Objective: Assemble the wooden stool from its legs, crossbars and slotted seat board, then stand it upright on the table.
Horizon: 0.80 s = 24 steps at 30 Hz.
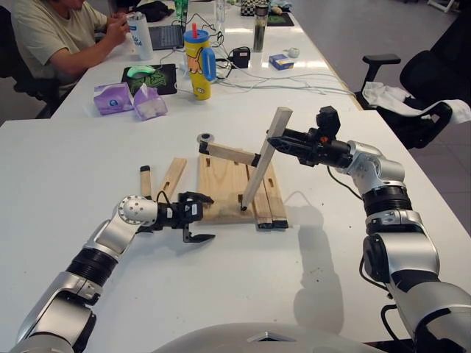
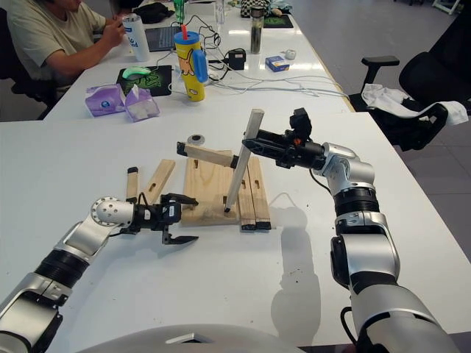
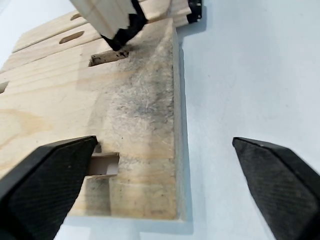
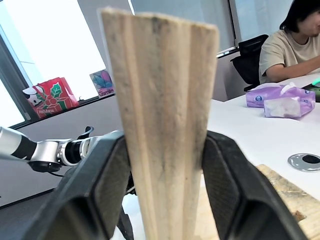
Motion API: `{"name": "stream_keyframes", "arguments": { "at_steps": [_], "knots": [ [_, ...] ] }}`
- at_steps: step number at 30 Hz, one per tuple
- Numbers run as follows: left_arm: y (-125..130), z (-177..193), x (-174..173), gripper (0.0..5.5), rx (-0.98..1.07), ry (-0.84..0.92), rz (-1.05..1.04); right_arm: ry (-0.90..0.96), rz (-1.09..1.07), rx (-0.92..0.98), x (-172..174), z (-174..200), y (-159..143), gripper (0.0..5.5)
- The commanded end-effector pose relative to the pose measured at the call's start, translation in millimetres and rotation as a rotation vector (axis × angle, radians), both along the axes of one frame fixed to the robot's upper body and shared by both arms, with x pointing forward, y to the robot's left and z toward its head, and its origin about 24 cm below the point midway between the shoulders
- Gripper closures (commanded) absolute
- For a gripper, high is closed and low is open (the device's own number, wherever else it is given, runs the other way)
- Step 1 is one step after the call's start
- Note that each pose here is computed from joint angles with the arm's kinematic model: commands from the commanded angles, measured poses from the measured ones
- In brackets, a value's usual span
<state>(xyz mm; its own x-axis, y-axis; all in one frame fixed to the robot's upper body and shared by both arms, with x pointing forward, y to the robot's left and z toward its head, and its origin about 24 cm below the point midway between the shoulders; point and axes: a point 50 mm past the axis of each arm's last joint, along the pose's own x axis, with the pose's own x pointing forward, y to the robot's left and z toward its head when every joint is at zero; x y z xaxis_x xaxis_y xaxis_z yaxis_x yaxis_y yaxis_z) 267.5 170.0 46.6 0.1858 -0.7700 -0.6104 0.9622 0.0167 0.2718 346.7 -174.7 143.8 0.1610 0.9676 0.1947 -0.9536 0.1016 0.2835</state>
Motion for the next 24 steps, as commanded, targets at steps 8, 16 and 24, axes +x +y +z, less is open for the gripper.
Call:
{"name": "stream_keyframes", "arguments": {
  "at_steps": [8,16,24],
  "knots": [
    [41,-50,-32,0.5,0.277,0.287,-0.058,-0.074,0.077,-0.074,4,-3,22,3.44],
    [42,-55,-36,0.5,0.29,0.301,-0.071,-0.067,0.1,-0.01,5,11,23,3.44],
    [41,-56,-35,0.5,0.282,0.307,-0.047,-0.075,0.108,-0.018,4,20,19,3.44]
  ]
}}
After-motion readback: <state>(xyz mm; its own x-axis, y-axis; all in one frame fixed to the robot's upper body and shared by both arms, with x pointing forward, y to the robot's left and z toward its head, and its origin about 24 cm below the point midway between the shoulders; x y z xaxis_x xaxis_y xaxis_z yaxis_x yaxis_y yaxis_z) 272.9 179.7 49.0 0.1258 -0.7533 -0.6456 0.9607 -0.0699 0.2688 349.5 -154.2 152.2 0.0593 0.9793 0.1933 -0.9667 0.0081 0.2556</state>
